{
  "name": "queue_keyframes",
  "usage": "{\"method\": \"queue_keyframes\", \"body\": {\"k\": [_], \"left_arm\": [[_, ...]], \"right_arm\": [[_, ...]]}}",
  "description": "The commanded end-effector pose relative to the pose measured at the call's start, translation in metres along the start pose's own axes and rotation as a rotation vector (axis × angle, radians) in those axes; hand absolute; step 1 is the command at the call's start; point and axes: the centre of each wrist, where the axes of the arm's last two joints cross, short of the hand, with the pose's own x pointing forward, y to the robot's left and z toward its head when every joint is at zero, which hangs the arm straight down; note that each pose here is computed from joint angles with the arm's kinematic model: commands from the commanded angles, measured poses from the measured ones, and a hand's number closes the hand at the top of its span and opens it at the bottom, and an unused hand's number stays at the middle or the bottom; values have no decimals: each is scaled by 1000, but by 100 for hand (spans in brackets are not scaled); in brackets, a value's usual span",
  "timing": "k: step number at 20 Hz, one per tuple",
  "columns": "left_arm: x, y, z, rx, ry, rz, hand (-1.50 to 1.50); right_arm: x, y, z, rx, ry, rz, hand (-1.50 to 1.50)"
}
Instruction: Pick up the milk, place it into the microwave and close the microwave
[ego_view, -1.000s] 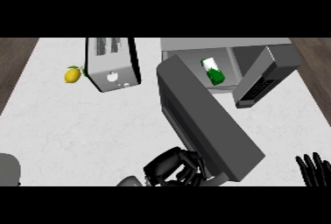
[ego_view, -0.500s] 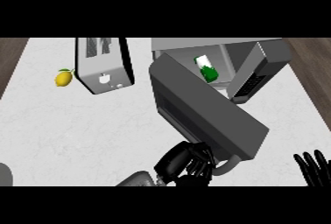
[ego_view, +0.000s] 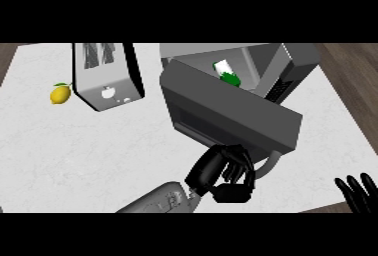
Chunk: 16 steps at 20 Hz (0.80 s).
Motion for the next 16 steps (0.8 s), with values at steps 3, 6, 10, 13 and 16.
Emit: {"method": "queue_keyframes", "body": {"k": [3, 6, 10, 13, 16], "left_arm": [[17, 11, -29, 93, -46, 1, 150], [27, 22, -47, 132, -53, -7, 150], [28, 33, -59, 177, -26, 5, 150], [25, 43, -66, 205, -19, 27, 150], [23, 50, -71, 233, -25, 53, 150]], "right_arm": [[12, 8, -9, 6, 4, -13, -150], [20, 9, -10, 20, 13, -7, -150], [20, 9, -14, 19, 15, -16, -150], [28, 10, -20, 16, -4, -7, -150], [33, 9, -20, 22, 9, 3, -150]]}}
